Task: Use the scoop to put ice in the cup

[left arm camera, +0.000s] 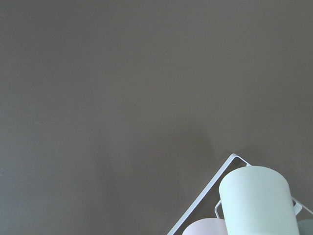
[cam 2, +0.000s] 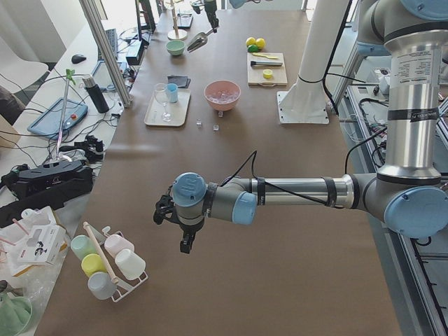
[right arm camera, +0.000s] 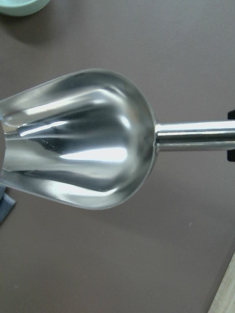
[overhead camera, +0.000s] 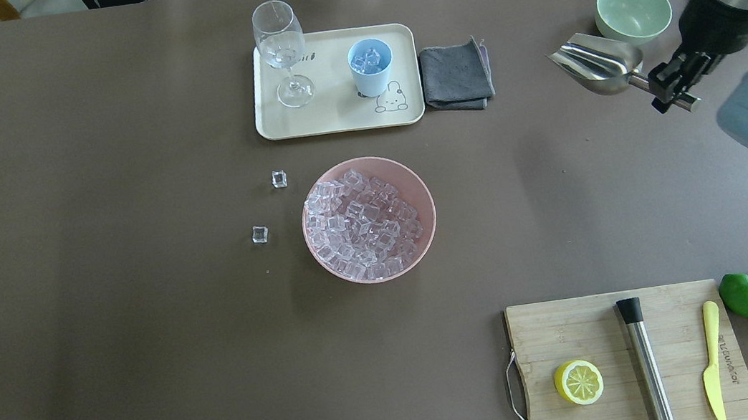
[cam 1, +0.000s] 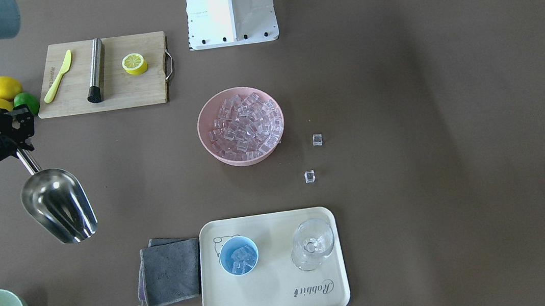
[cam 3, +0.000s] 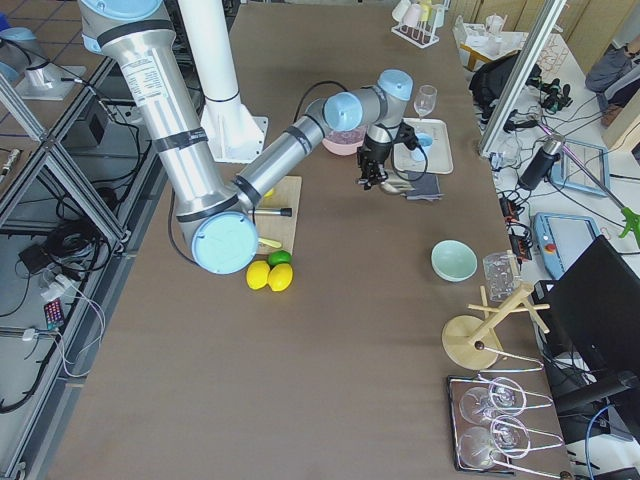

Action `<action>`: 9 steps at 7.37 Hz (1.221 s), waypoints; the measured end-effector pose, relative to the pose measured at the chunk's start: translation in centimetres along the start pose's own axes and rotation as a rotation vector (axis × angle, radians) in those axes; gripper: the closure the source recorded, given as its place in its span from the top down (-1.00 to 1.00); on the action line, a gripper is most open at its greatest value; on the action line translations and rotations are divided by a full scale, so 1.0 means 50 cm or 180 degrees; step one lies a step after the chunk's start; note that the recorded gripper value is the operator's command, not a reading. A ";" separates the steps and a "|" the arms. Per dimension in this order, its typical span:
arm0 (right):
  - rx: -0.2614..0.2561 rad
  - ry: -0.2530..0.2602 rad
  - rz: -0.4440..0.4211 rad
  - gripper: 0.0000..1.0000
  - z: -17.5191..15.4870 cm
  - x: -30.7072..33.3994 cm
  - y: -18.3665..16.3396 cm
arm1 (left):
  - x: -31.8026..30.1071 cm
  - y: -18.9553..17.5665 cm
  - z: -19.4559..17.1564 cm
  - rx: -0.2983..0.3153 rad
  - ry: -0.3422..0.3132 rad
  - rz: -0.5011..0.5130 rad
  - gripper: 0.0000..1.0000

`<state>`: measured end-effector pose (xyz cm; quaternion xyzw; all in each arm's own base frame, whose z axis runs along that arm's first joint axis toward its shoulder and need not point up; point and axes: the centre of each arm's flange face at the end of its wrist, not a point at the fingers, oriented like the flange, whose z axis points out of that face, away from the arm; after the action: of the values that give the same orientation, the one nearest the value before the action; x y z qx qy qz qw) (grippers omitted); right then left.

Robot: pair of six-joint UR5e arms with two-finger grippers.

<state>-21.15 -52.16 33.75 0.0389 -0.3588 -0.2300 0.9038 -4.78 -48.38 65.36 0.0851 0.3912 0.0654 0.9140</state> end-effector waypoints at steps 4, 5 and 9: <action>0.0349 -0.0123 0.1180 -1.00 0.145 0.183 0.331 | -0.007 -0.007 0.006 -0.0014 -0.0002 -0.0013 0.99; 0.0383 -0.0097 0.1259 -1.00 0.177 0.225 0.373 | -0.007 -0.008 0.007 -0.0016 -0.0003 -0.0013 0.99; 0.0497 -0.0039 0.1382 -1.00 0.291 0.370 0.490 | -0.002 -0.014 0.011 -0.0025 0.0000 0.0008 0.99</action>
<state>-9.55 -37.14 61.97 0.0293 -0.3809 -0.0019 0.9241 -4.40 -49.16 65.65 0.0819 0.3909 0.0680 0.9143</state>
